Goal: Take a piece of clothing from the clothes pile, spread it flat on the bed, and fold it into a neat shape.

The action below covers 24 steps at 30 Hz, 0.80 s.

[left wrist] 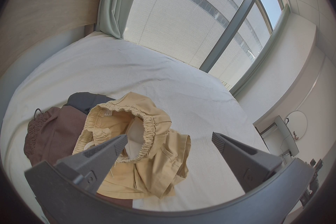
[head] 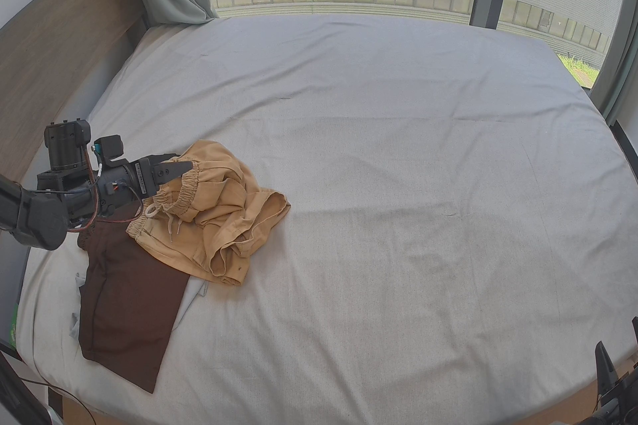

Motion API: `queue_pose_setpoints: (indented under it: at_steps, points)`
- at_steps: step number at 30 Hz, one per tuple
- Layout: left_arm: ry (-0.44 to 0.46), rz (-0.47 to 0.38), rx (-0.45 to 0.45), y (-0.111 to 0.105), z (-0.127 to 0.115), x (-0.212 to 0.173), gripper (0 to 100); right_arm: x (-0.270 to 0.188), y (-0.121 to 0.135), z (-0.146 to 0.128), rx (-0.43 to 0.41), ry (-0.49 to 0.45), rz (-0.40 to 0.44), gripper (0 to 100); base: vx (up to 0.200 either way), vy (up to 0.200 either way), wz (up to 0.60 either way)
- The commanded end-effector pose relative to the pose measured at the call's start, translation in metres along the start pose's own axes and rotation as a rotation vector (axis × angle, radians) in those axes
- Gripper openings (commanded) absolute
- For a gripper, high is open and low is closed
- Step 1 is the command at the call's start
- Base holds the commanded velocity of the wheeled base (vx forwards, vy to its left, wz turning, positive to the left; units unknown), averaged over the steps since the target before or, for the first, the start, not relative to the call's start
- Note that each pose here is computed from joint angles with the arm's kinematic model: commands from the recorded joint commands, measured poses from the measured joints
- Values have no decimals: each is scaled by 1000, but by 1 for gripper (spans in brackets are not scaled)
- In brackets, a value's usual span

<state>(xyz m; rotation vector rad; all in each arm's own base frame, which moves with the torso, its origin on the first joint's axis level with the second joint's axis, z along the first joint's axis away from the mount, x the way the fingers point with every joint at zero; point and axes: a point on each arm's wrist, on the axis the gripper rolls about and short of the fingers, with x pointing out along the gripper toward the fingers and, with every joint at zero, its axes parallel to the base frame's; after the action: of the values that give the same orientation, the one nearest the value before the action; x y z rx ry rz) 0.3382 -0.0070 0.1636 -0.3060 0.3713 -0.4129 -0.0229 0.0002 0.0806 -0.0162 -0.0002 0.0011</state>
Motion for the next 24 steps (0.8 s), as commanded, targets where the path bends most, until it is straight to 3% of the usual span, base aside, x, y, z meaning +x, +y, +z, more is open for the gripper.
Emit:
queue_pose_setpoints:
  at_steps: [1,8,24]
  points:
    - [16,3,-9,8,-3,14,100,1,0,-5,-1,8,2,100,0,0,0]
    - [36,-3,-15,16,-10,35,100,1,0,-4,-1,8,1,100,0,0,0]
    - [46,-58,0,9,-11,67,100,1,0,-5,-1,9,1,100,0,0,0]
